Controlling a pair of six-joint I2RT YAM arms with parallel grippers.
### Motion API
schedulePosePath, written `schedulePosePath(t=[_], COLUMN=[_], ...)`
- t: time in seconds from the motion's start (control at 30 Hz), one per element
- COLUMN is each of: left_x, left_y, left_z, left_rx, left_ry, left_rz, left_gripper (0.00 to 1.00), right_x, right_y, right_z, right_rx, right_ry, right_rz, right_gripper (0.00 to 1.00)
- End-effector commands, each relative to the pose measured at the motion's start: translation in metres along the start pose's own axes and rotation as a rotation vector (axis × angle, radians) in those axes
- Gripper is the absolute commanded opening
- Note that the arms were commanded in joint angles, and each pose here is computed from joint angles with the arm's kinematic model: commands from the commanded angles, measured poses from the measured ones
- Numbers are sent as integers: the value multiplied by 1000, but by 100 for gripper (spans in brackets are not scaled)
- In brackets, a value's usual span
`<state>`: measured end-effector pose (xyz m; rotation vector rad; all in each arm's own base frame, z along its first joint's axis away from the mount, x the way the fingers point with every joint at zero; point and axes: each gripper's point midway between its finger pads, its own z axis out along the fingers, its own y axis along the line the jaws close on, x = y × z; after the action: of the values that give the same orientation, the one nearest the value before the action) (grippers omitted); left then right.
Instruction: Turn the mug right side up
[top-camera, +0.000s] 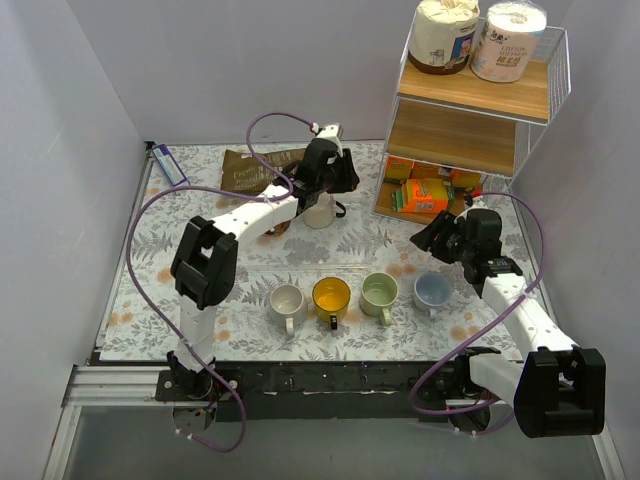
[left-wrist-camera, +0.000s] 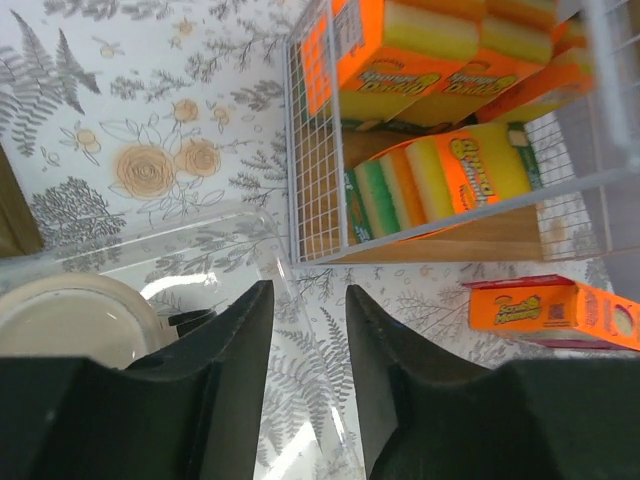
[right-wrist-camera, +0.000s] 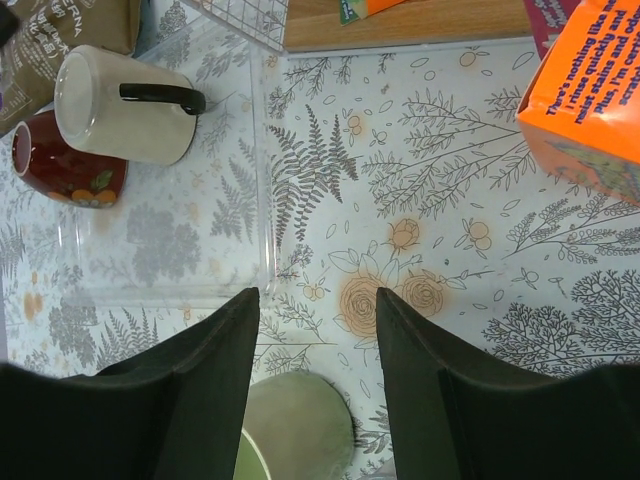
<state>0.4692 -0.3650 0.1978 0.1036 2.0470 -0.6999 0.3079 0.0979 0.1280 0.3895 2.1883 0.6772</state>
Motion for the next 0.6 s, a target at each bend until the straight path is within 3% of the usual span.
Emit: schedulePosePath(t=[0.0,0.27,0.57], left_x=[16,35,54], left_y=[-2,31,56], left_z=[11,26,11], left_rx=[-18,-195,-357], left_ry=[57,55,54], left_rz=[-30,71,121], left_gripper=[32,32,38], right_x=[-14,-17,-23], right_y=[17,28,37], right_z=[-1,1,4], right_rx=[-65,-97,-121], right_ry=[-40,-30,-46], right_rz=[-12,-12,-20], right_gripper=[57,57,56])
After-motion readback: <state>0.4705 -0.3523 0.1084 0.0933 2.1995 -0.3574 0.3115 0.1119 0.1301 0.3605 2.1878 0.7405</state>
